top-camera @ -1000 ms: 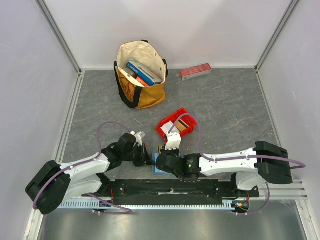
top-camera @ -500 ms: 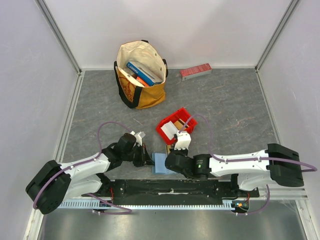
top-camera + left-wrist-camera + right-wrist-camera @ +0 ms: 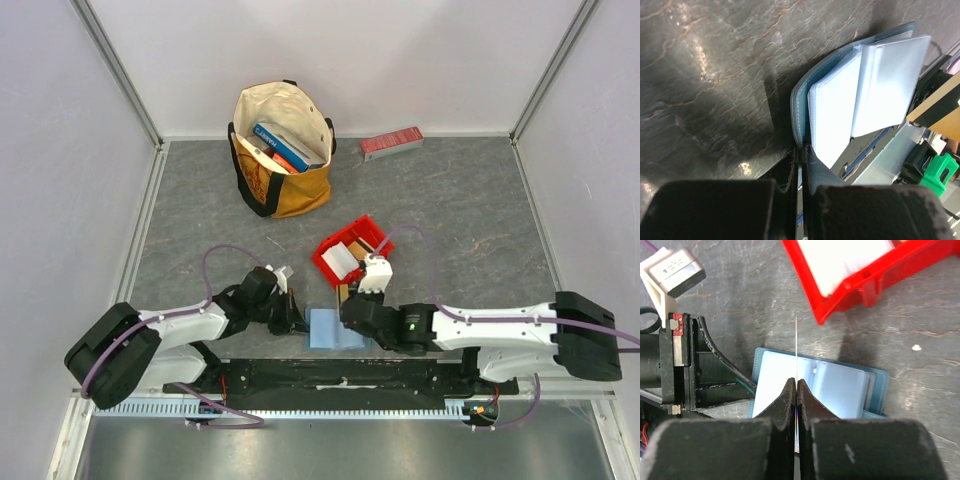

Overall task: Put the credit cards into the card holder
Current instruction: Turn over the card holder at the center of the board, then insert the credit card into the card holder.

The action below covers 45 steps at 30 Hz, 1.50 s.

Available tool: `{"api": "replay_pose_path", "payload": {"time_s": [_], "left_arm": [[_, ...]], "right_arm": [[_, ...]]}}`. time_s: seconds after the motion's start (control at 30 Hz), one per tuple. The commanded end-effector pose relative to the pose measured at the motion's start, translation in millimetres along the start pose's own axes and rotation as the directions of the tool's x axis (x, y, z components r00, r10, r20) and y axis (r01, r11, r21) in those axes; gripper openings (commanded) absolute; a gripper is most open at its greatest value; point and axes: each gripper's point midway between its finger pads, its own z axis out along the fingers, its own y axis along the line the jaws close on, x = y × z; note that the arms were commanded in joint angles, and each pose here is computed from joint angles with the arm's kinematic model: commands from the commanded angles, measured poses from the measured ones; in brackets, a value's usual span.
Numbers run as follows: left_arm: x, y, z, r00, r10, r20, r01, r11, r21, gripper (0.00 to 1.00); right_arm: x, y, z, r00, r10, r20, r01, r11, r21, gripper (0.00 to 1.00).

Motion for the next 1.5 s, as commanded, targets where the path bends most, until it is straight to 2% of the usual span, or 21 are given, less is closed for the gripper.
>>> {"api": "replay_pose_path", "payload": {"time_s": [0.0, 0.37, 0.73, 1.07, 1.47], "left_arm": [[1, 17, 7, 1.000, 0.020, 0.000, -0.020, 0.998, -0.064, 0.02], [0, 15, 5, 1.000, 0.020, 0.002, -0.020, 0.998, -0.059, 0.02], [-1, 10, 4, 1.000, 0.027, 0.000, -0.027, 0.999, -0.045, 0.02], [-1, 9, 4, 1.000, 0.029, -0.002, -0.030, 0.999, -0.041, 0.02], [-3, 5, 4, 0.999, 0.037, -0.003, -0.038, 0.999, -0.033, 0.02]], "right_arm": [[-4, -27, -10, 0.998, 0.069, 0.002, -0.069, 0.997, 0.029, 0.00], [5, -73, -29, 0.991, 0.117, -0.059, -0.111, 0.989, 0.100, 0.00], [25, -82, -27, 0.985, 0.116, -0.128, -0.102, 0.989, 0.111, 0.00], [28, -48, -16, 0.979, 0.116, -0.169, -0.117, 0.993, 0.007, 0.00], [23, 3, -6, 0.968, -0.038, -0.249, 0.017, 0.996, -0.087, 0.00]]}}
